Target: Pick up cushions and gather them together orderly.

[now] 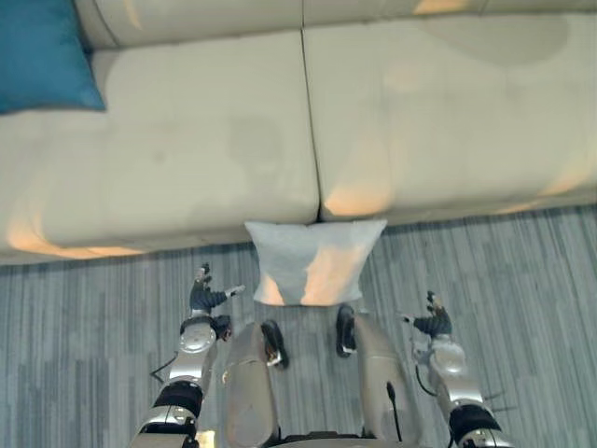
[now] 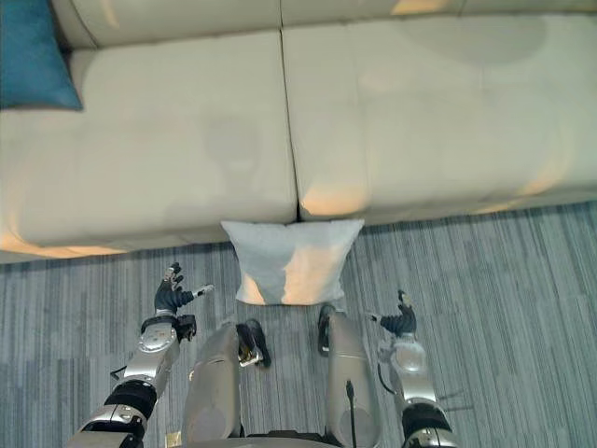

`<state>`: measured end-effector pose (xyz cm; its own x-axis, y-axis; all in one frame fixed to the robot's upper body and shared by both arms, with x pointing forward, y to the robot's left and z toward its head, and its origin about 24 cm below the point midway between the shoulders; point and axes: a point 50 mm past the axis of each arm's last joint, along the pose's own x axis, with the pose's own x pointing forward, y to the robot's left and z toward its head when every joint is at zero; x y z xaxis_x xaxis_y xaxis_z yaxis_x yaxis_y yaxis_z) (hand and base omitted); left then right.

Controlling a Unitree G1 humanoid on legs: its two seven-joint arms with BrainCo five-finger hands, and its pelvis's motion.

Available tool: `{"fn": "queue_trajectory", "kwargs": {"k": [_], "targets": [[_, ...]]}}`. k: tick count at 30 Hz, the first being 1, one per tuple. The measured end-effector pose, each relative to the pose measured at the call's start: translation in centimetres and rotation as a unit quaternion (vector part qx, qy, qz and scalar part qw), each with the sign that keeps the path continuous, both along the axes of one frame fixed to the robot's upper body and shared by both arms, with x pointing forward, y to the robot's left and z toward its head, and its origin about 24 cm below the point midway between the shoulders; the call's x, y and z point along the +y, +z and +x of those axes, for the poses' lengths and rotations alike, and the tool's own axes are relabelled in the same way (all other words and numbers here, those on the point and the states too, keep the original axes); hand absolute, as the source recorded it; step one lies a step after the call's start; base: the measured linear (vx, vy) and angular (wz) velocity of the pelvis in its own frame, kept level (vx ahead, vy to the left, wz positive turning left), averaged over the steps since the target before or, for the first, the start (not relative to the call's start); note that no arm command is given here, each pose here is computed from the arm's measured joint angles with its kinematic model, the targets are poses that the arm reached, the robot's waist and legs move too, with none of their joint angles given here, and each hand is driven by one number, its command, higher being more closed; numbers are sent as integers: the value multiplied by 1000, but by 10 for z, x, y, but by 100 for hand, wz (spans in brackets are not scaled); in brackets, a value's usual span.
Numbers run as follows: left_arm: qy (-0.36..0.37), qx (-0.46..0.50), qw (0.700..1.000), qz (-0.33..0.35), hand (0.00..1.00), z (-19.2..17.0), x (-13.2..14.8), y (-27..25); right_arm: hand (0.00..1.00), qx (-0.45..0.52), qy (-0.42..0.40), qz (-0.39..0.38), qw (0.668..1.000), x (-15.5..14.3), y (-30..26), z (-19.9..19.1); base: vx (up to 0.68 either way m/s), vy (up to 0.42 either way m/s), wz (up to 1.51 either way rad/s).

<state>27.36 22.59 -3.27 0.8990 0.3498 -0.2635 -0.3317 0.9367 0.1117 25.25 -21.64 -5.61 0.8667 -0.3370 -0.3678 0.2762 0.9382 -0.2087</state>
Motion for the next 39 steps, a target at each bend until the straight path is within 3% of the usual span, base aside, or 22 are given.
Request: {"fn": "queue_trajectory", "kwargs": {"k": [6,10,18,19,20,31,32,37,39], "targets": [[42,-101,992,-64,0,49,-1,53,0,-100,15,-11,995,13,64,71,-192,-62,5],[17,-189,978,-84,0,89,-17,114,0,-221,42,-48,973,24,157,126,-171,-54,-4],[-10,-306,948,-91,0,120,-35,206,0,-357,67,-24,931,61,269,157,-40,-13,2],[-16,-315,945,-89,100,121,-38,214,0,-360,65,-16,931,63,274,158,0,0,0],[-28,-327,941,-83,100,124,-45,225,100,-365,62,-4,929,66,280,159,0,0,0],[-30,-356,933,-49,100,122,-63,249,100,-399,58,39,914,87,300,156,-3,7,2],[-37,-332,942,-26,100,110,-68,220,100,-406,78,39,909,89,271,136,-36,-1,-27],[-56,-338,939,-9,100,87,-74,197,100,-454,94,54,885,91,255,101,-56,-15,-11],[-72,-320,945,-7,100,62,-86,167,100,-451,85,85,884,86,225,67,37,-13,3]]}}
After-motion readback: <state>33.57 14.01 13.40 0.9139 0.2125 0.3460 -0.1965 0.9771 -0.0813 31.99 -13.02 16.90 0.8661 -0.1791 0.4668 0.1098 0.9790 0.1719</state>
